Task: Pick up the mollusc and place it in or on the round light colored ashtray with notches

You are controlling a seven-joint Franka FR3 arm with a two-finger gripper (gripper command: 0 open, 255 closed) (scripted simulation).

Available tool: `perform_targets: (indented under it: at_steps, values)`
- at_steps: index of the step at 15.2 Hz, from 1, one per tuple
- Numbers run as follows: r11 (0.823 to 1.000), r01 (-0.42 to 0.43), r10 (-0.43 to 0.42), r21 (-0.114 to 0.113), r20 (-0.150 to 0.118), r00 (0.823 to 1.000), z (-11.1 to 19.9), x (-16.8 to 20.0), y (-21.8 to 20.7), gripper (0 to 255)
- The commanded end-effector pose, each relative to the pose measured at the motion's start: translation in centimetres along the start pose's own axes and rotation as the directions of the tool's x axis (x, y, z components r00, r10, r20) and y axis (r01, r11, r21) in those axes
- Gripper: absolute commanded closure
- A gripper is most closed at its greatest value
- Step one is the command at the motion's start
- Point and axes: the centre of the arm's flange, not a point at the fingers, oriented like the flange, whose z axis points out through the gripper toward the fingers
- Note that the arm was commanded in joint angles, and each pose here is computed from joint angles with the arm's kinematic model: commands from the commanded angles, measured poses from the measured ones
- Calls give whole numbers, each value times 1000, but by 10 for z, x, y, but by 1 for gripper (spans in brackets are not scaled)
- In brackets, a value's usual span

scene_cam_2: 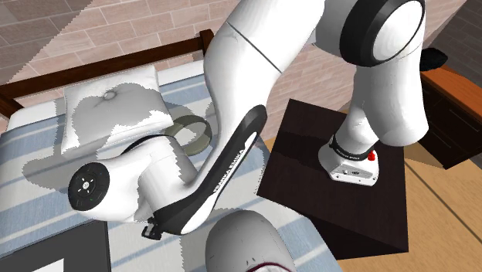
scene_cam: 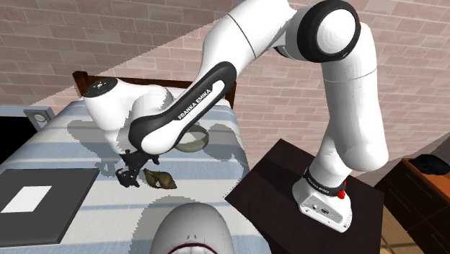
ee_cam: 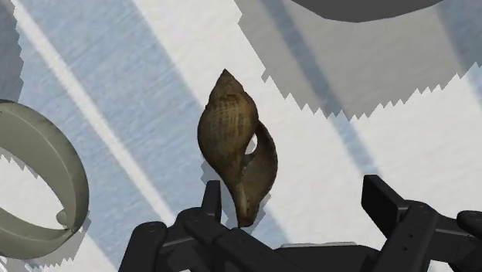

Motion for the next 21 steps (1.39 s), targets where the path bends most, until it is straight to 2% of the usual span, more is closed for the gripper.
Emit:
perform_targets:
  at_steps: [1,9,17,18,21]
  values:
    - [1000,16,-16,-3,0,1000,13,10,-25,0]
    - [1000,16,-16,-3,0,1000,53,10,-25,0]
    - [1000,16,-16,-3,0,1000,53,10,-25,0]
    - [1000,16,-16,-3,0,1000,53,10,-25,255]
    - [1000,16,-16,-3,0,1000,53,10,-25,255]
